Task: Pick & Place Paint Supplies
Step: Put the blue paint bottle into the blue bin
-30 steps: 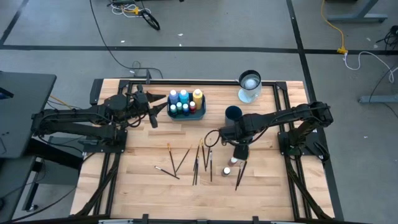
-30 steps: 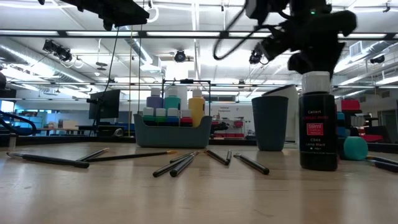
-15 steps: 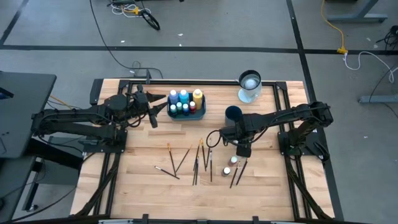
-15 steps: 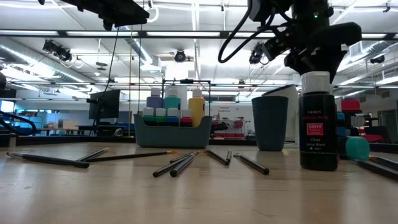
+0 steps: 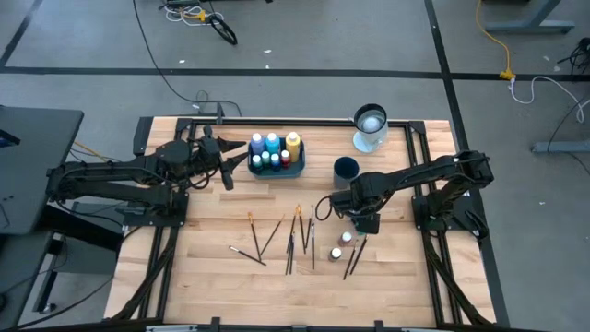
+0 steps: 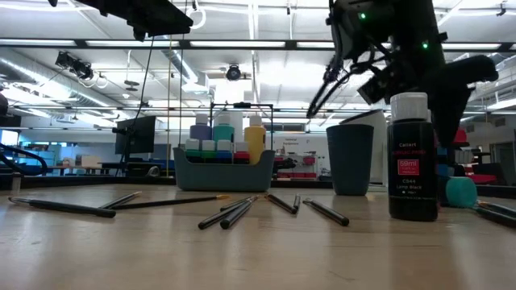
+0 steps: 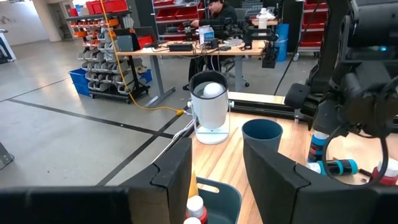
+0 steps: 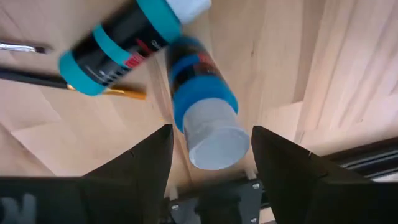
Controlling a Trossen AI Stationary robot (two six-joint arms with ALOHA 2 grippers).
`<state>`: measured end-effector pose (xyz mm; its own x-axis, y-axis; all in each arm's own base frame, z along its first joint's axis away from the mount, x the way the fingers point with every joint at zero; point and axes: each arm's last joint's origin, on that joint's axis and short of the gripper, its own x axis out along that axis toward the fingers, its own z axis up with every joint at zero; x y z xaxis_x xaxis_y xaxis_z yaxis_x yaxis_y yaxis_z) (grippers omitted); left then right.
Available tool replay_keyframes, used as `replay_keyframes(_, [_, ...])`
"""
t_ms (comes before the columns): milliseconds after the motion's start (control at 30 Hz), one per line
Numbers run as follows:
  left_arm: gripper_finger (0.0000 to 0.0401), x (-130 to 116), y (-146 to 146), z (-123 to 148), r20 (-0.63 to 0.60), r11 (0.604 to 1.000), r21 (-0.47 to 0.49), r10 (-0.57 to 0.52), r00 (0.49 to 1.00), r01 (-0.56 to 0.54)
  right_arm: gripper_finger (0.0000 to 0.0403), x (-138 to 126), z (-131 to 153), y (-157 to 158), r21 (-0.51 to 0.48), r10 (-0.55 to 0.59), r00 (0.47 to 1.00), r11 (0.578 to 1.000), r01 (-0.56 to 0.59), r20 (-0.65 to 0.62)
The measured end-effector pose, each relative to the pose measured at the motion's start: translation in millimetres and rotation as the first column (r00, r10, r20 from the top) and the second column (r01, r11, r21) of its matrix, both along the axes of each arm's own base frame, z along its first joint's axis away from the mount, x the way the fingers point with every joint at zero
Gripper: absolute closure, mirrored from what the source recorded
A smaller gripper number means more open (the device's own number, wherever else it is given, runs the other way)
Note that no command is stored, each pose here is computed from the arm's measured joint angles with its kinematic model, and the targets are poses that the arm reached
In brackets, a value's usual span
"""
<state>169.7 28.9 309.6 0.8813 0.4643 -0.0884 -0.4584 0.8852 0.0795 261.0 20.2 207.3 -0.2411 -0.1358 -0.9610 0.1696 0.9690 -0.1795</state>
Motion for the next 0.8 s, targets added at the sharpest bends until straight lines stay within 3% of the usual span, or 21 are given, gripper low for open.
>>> replay_keyframes(400, [0.0248,0.0,0.0,0.0,0.002,1.000,-0.003,0.000,1.000,0.000,0.0188,2.4,-2.9,-0.3,0.002,0.023,0.999,1.000,-0.023,0.028])
replay_keyframes(667, [0.0248,0.0,0.0,0.0,0.001,1.000,-0.003,0.000,1.000,0.000,0.0286,2.6,-1.1,1.3,0.053,0.005,0.999,0.999,-0.006,0.035])
replay_keyframes(800, [0.0248,0.0,0.0,0.0,-0.007,1.000,0.012,-0.001,1.000,0.001,0.0290,5.8,2.3,2.9,0.060,0.006,0.999,0.998,-0.009,0.045])
